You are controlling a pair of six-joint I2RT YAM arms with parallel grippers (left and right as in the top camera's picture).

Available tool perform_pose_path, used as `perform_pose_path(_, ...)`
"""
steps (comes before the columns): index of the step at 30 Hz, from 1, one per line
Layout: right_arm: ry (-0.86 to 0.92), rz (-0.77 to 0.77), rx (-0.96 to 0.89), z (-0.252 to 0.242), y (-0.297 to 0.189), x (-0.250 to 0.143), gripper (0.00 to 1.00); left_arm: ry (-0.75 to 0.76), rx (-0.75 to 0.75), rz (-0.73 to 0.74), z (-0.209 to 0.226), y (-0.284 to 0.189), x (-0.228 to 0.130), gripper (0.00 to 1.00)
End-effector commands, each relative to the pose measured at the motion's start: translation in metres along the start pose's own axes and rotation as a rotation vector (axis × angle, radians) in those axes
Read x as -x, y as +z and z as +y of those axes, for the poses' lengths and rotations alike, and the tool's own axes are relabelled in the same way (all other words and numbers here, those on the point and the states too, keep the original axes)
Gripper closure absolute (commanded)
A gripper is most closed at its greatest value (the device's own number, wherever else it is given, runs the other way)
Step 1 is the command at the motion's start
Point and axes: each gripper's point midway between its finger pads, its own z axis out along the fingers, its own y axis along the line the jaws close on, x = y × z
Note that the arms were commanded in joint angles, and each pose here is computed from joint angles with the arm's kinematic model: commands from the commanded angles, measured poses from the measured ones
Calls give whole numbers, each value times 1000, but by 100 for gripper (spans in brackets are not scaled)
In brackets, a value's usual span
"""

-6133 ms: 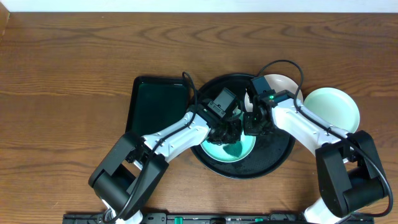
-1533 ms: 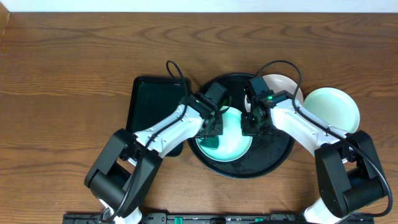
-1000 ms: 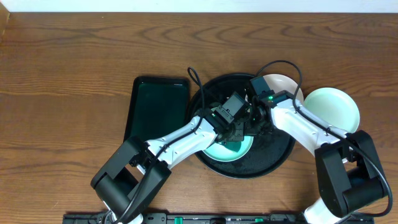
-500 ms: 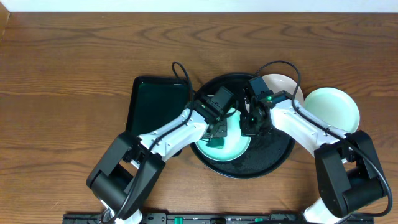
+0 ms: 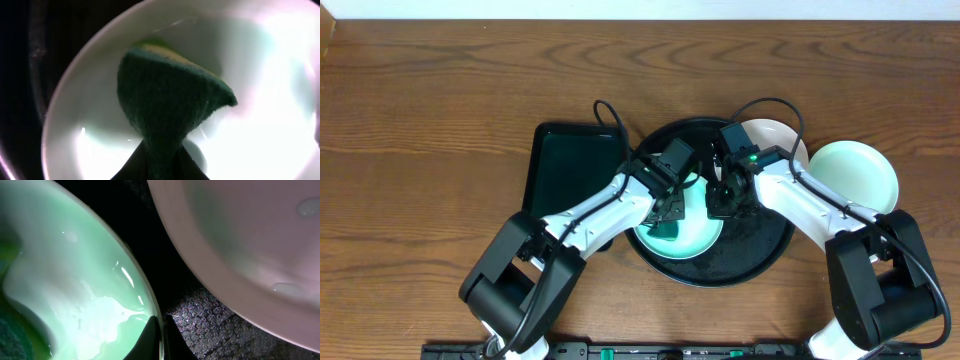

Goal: Clean dirty plates on tray and stack at the side
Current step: 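Scrub the pale green plate center once more with the sponge, then lift the sponge with the left gripper and move it over the black rectangular tray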

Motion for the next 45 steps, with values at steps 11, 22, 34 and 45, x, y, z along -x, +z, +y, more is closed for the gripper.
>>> perform_pose_path(11, 8, -15, -33, -6, -1, 2, 87, 33, -93, -54, -18, -37, 4, 92)
perform_pose_path(22, 8, -16, -33, -6, -1, 2, 67, -19, -185, -249, 10, -116, 52, 93)
perform_pose_path(34, 8, -19, -31, -5, -1, 3, 66, -187, 127, -206, 141, -123, 61, 93)
perform_pose_path(45, 7, -33, -29, -5, -1, 7, 89, -364, 306, -187, 229, -128, 56, 93)
